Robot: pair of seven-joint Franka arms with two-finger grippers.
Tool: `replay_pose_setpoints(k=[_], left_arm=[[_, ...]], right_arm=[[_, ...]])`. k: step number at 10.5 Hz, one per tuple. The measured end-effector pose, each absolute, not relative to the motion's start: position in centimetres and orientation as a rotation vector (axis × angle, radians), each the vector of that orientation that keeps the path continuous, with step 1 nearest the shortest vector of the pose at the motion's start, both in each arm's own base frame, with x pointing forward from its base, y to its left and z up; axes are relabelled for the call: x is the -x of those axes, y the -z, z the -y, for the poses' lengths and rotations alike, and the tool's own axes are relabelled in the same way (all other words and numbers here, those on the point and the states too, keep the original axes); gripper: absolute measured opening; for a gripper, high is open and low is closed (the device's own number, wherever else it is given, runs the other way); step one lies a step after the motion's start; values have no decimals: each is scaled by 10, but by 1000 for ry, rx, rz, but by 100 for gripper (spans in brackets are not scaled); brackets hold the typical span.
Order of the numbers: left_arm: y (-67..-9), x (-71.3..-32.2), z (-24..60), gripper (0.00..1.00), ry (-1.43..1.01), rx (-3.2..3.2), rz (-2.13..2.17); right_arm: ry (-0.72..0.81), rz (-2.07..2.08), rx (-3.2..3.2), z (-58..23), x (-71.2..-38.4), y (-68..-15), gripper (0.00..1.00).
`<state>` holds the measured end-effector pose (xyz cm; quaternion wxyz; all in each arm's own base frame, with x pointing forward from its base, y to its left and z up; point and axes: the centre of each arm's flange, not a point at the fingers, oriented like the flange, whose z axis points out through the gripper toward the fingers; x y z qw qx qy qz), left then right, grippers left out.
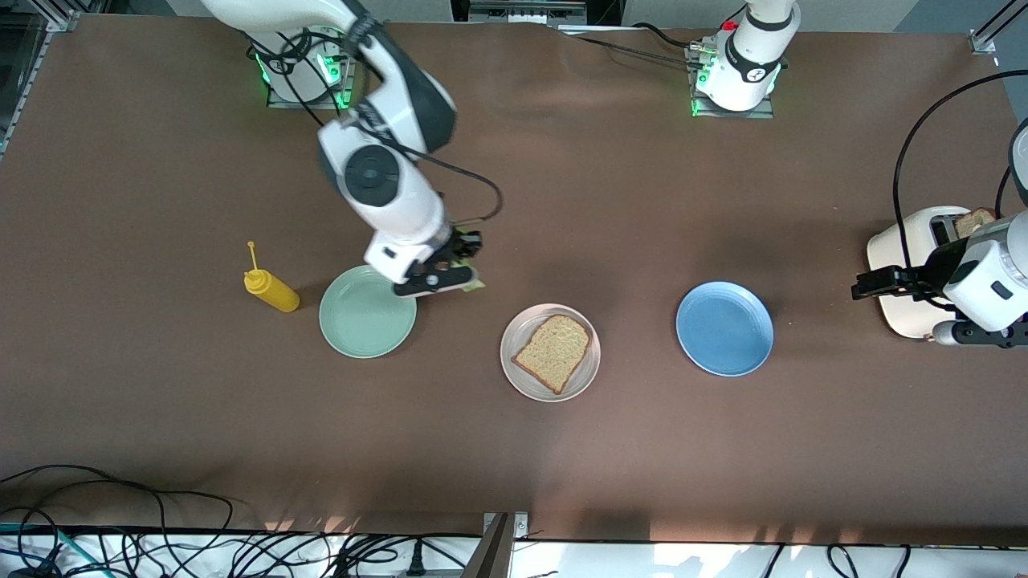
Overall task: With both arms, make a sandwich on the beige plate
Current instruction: 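Carry the lettuce over the bread on the beige plate, lower it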
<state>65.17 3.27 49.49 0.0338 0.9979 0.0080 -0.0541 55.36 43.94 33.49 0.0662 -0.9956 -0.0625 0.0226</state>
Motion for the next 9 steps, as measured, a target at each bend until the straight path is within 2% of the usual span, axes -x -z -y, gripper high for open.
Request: replay_pose_setpoints(k=[4, 9], left_arm=[[-495, -652, -29, 100, 167, -3070, -24], [-494, -652, -28, 100, 171, -3070, -26]], right_arm=[[68, -36, 3014, -534, -561, -264, 9], [120, -214, 2896, -540, -597, -241, 9]])
